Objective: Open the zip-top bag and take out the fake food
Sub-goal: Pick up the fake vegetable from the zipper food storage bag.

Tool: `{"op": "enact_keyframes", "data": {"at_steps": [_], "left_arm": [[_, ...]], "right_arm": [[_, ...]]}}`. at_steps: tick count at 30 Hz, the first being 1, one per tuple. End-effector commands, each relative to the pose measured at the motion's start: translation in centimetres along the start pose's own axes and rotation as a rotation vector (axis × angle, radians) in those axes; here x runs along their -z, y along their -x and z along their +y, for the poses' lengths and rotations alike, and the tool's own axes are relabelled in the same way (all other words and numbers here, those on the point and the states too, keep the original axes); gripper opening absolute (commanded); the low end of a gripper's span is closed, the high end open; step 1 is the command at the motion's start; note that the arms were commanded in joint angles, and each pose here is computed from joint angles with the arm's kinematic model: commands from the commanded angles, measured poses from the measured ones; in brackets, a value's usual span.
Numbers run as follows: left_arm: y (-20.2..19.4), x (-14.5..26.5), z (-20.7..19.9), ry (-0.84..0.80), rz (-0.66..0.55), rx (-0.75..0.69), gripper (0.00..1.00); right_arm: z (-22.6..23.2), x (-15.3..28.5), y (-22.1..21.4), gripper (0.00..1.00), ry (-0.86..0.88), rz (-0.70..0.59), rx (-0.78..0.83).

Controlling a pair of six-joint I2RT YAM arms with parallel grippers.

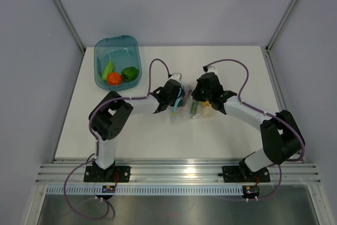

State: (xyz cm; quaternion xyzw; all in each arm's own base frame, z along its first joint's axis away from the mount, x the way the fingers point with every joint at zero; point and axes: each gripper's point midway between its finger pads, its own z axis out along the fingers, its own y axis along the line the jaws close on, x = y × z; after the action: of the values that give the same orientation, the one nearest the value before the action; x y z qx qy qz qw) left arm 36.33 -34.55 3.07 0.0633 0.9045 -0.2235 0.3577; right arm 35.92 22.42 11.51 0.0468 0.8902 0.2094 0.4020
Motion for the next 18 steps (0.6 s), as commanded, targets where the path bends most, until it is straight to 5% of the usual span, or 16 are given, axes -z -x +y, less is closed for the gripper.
{"op": "enact_keyframes", "data": {"at_steps": [1,18], "left_arm": [[3.1,2.9,-1.2,-0.021,-0.085,-0.01,0.37],[4.8,7.4,1.1,0.12,-0.064,-0.019,0.35]], "right_arm": [[0.2,-0.3,1.7,0.0,-0.021,-0.046,-0.033],[-1.8,-1.3,1.6,0.0,-0.09,-0.034,-0.051]]}}
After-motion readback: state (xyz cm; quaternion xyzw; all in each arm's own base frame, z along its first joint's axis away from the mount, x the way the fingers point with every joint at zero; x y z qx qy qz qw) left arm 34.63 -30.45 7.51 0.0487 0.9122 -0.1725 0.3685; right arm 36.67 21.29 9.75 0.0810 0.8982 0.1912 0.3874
